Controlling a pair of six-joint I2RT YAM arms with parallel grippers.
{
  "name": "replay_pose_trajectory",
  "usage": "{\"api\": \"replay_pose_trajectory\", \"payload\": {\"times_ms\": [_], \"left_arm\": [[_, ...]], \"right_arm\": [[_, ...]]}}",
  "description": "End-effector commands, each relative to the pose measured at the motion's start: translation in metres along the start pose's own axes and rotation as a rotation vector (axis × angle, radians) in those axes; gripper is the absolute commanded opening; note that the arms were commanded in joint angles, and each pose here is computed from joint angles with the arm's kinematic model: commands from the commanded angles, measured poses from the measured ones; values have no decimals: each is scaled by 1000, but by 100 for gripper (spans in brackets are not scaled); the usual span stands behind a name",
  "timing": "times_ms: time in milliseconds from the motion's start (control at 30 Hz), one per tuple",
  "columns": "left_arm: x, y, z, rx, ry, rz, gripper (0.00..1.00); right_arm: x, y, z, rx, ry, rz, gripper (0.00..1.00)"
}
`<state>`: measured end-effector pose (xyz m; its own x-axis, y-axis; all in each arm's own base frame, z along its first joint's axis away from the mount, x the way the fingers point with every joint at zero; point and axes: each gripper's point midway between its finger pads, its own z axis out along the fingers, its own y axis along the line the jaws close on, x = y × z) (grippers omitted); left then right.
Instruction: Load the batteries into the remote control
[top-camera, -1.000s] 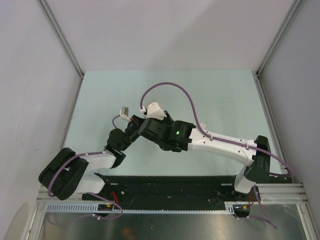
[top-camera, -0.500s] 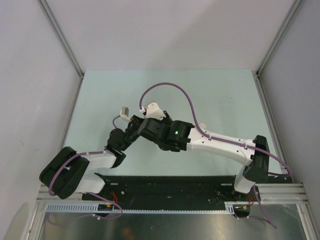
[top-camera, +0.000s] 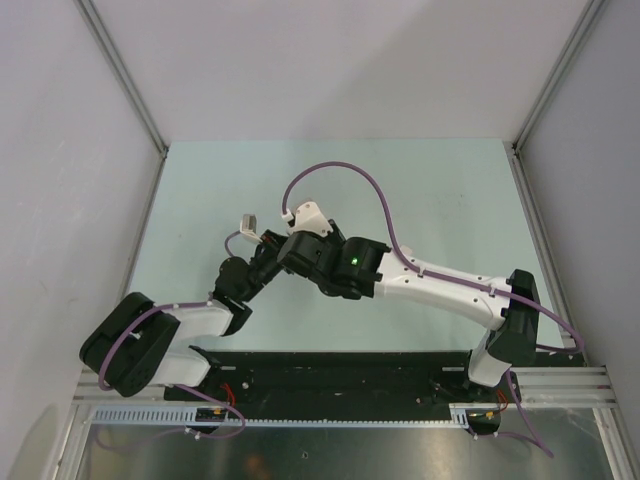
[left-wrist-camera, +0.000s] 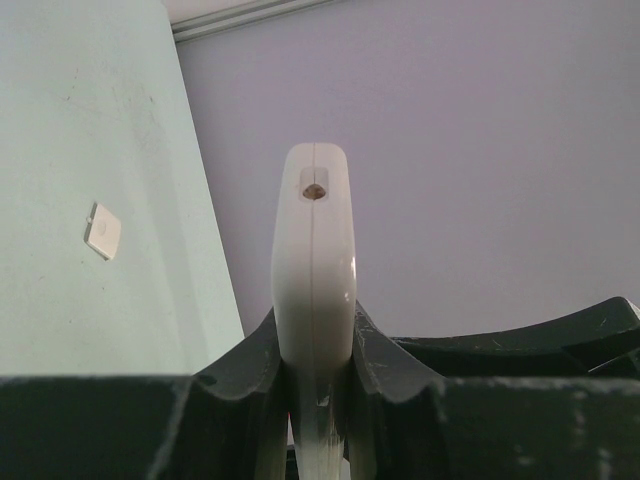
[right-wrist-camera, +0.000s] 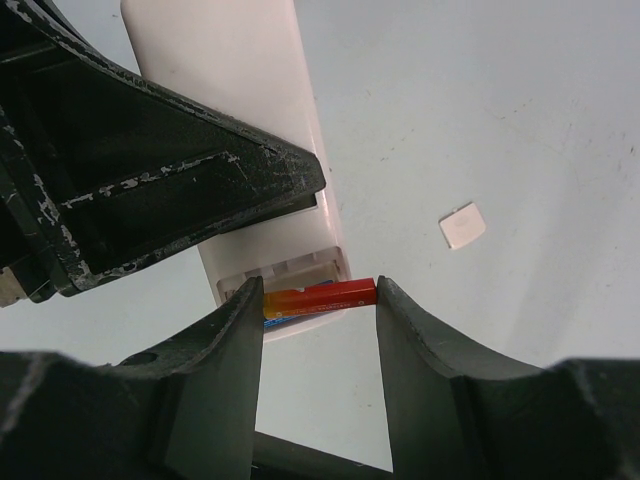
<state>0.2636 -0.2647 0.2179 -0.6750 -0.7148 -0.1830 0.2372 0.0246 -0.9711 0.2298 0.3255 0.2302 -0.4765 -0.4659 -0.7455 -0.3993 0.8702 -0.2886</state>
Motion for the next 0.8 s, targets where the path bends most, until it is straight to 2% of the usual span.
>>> {"api": "replay_pose_trajectory", "payload": {"times_ms": [0,400,767], "left_arm": [[2,-37,-1,137,18,-18,0],[3,-37,1,138,21,-24,0],[3,-36,1,138,21,-26,0]], "right_arm": [[-16,2,-3,-26,-47,89,12],[-21,-3,-2,-29,-61,128,20],[-25,-5,-1,-31,-72,149,32]]}}
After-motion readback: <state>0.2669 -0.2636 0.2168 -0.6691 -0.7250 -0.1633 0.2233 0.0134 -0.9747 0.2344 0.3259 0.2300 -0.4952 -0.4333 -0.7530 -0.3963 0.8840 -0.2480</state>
